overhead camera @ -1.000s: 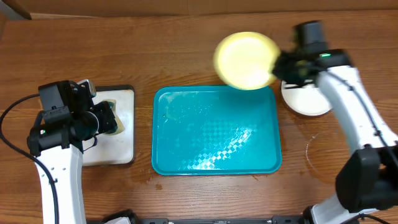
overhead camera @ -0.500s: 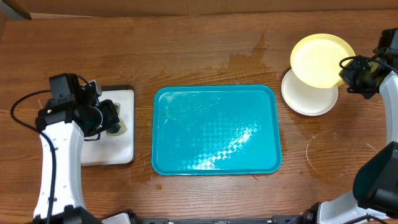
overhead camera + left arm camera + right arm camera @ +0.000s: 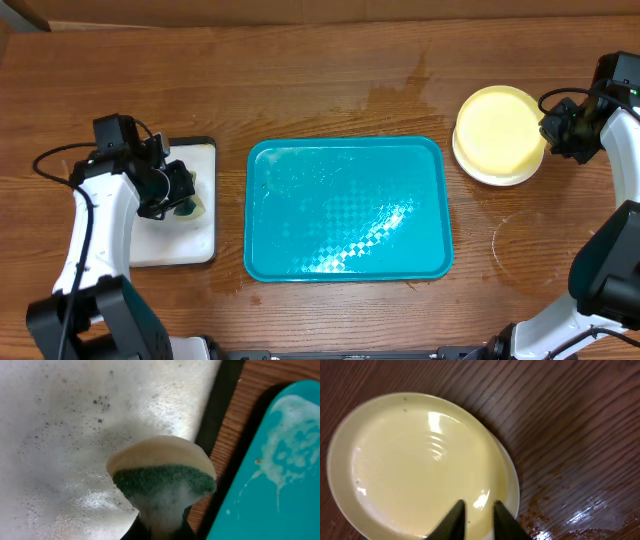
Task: Clean dirty plates on tray and stack at the side
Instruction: 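Carry the yellow plate right and place it on the plate stack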
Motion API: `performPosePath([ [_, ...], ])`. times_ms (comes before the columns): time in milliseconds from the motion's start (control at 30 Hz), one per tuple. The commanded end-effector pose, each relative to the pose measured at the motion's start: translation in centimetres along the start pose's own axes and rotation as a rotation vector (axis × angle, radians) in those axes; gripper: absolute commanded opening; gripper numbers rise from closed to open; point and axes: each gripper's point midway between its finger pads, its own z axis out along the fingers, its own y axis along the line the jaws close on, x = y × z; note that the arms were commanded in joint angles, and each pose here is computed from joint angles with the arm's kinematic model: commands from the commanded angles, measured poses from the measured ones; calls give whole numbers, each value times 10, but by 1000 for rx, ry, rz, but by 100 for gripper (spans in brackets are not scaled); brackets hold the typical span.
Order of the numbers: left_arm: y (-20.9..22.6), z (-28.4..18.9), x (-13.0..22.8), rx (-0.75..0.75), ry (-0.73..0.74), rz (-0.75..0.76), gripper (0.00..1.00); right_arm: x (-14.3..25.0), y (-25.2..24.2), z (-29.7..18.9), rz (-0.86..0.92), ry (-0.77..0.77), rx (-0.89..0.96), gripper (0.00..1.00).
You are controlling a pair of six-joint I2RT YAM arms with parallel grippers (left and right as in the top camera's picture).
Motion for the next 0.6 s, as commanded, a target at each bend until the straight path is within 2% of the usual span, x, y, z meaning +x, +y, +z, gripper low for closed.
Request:
performPosePath([
  [0, 8, 9, 1, -35, 22, 11, 13, -2, 0, -1, -1, -8, 4, 51],
  [67, 9, 11, 1, -36, 27, 10, 30, -1, -1, -1, -1, -6, 5, 62],
  [133, 9, 11, 1, -37, 26, 10, 58, 0, -1, -1, -1, -3, 6, 72],
  [167, 9, 11, 0, -39, 24, 11, 67, 0, -1, -1, -1, -2, 7, 75],
  [300, 11, 11, -4, -49, 8, 13, 79, 2, 1, -1, -2, 8, -5, 79],
  [367, 13, 11, -6, -60, -1, 14, 80, 3, 1, -1, -1, 10, -4, 81],
  [433, 14, 11, -7, -69, -5, 15, 82, 3, 1, -1, -1, 11, -4, 90],
  [500, 14, 11, -7, -69, -5, 15, 90, 3, 1, -1, -1, 11, -4, 100],
  [567, 14, 11, -7, -69, -6, 15, 100, 3, 1, -1, -1, 11, -4, 100],
])
